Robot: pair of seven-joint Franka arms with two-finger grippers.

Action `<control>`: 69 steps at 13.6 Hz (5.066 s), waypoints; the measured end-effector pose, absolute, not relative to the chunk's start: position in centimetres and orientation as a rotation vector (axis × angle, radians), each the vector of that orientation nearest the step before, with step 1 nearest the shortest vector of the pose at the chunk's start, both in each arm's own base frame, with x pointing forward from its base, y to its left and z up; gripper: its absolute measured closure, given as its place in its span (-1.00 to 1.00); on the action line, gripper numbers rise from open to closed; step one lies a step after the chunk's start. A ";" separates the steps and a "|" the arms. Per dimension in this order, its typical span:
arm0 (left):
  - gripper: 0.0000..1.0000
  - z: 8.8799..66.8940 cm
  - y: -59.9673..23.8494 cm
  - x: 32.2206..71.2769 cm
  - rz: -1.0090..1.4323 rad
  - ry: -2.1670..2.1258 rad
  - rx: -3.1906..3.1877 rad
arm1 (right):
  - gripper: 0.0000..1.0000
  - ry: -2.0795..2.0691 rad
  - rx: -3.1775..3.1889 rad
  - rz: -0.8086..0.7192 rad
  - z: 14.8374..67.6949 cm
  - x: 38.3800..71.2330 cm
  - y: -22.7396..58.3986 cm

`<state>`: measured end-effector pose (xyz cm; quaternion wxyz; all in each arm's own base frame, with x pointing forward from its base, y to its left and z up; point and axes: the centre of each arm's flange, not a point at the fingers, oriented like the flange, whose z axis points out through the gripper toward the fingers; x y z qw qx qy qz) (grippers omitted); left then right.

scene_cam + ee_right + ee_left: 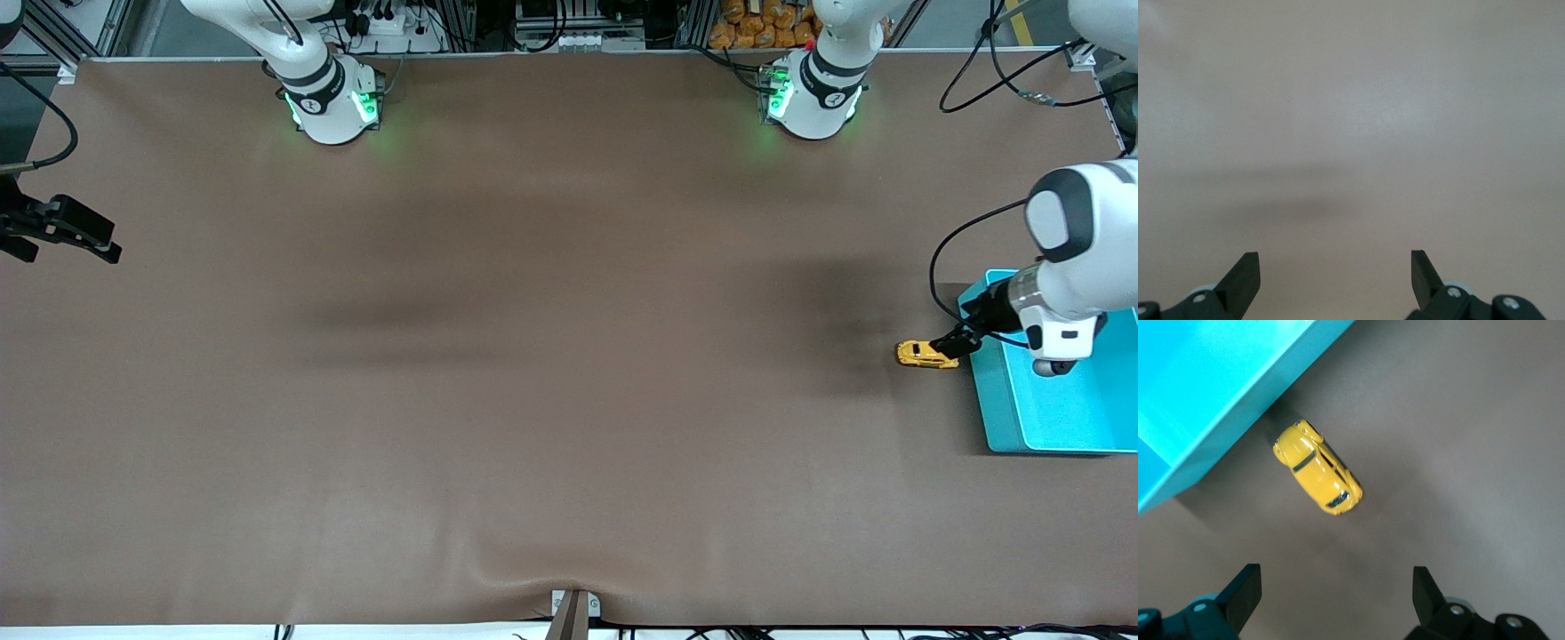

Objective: Wind and store yellow beetle car
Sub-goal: 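Lower the left gripper over the car and close on it, then lift the car with the left gripper and carry it over the box, then lower the car into the turquoise box and open the left gripper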

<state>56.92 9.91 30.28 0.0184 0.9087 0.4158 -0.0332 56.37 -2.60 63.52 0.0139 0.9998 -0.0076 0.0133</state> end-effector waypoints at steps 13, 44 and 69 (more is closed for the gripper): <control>-1.00 21.6 15.6 55.2 -0.021 1.868 2.399 | -1.00 -0.093 3.113 0.022 63.5 56.1 -4.4; 0.07 37.0 18.0 62.2 0.022 1.324 2.857 | -1.00 -0.101 3.115 0.019 63.5 56.0 -4.5; 0.07 21.5 35.6 57.1 -0.038 0.072 3.155 | -1.00 -0.102 3.115 0.019 63.5 56.0 -4.5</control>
